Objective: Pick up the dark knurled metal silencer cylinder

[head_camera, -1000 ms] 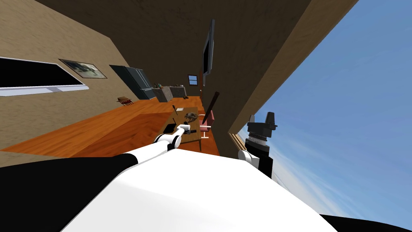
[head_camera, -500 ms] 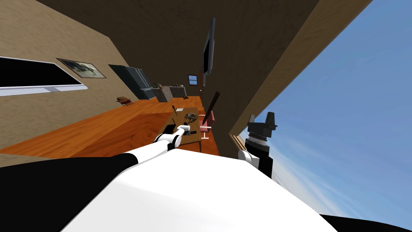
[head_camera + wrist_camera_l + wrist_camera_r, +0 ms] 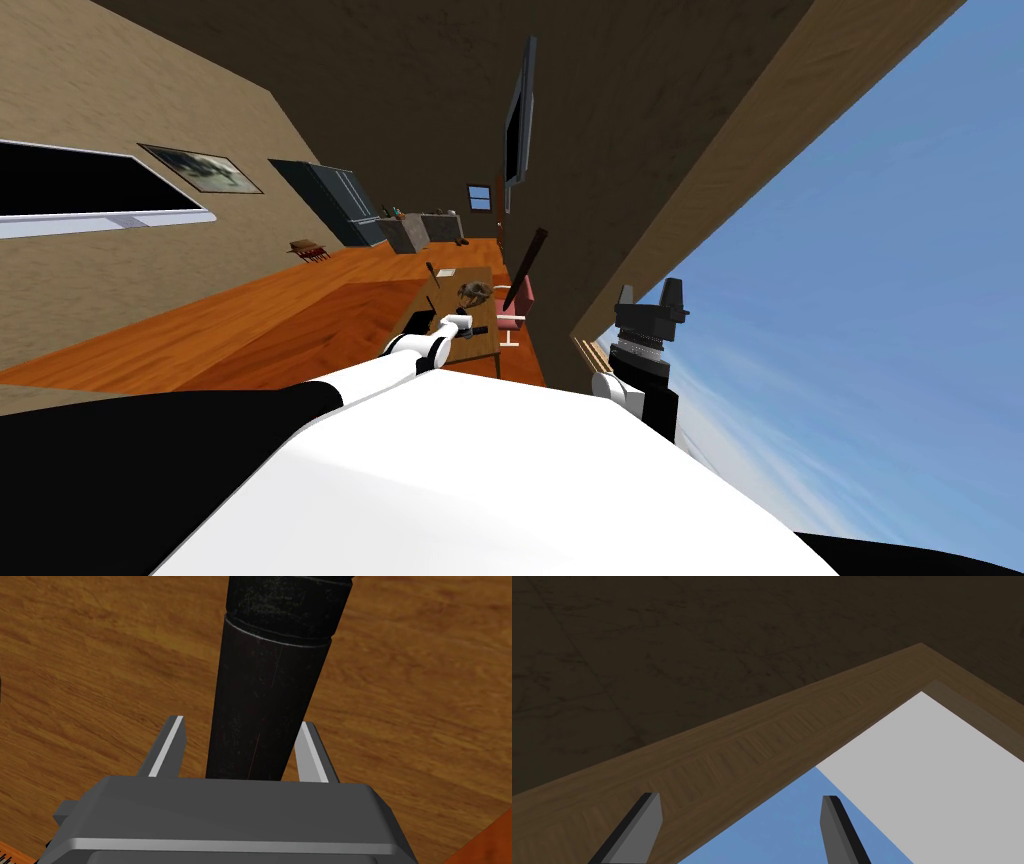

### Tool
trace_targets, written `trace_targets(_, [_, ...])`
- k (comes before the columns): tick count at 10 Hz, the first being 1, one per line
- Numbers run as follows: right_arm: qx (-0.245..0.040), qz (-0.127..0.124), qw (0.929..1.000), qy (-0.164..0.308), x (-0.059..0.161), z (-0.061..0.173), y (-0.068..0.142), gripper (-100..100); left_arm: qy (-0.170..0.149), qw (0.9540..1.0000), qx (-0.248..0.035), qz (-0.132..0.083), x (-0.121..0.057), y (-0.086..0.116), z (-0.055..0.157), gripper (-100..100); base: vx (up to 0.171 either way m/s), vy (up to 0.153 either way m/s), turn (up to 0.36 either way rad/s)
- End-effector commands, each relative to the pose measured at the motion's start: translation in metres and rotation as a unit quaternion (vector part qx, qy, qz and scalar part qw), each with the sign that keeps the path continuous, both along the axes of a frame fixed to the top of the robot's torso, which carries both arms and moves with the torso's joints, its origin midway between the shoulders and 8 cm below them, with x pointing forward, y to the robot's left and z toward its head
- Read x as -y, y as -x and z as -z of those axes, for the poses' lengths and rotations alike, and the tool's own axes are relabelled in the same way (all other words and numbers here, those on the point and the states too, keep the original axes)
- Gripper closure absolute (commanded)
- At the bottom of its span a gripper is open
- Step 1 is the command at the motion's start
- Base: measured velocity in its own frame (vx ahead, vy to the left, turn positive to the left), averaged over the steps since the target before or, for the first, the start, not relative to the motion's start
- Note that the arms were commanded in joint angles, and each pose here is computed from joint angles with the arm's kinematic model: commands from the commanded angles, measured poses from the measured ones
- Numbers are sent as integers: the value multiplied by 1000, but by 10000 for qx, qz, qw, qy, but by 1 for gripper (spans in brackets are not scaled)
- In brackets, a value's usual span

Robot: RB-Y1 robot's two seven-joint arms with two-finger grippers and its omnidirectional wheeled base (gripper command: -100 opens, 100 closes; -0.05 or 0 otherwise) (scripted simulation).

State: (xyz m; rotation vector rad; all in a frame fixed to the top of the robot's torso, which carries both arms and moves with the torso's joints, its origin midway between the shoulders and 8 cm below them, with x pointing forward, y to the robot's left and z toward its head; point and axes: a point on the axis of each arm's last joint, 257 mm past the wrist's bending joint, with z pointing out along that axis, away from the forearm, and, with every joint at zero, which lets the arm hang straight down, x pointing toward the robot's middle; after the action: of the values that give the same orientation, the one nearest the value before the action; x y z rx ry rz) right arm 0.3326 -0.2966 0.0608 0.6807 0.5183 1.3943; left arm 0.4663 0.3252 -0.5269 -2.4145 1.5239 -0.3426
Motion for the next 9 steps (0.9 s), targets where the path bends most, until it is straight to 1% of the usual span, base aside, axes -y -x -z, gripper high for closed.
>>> trace_targets(1, [0, 0, 10000, 0, 0, 0, 0, 0, 0, 10000, 0, 0, 0, 0, 0, 100, 0, 0, 0])
trace_targets(4, [0, 0, 10000, 0, 0, 0, 0, 0, -11, 10000, 20, 6, -1, -2, -1, 100, 0, 0, 0])
trace_targets(5, [0, 0, 10000, 0, 0, 0, 0, 0, -9, 10000, 18, 5, -1, -2, -1, 0, 0, 0, 0])
trace_targets(6, [0, 0, 10000, 0, 0, 0, 0, 0, -3, 10000, 12, -10, 0, -9, -10, 100, -47, -4, -6])
trace_targets(9, [0, 0, 10000, 0, 0, 0, 0, 0, -1, 10000, 12, -14, 0, -13, -14, 100, -53, -6, -5])
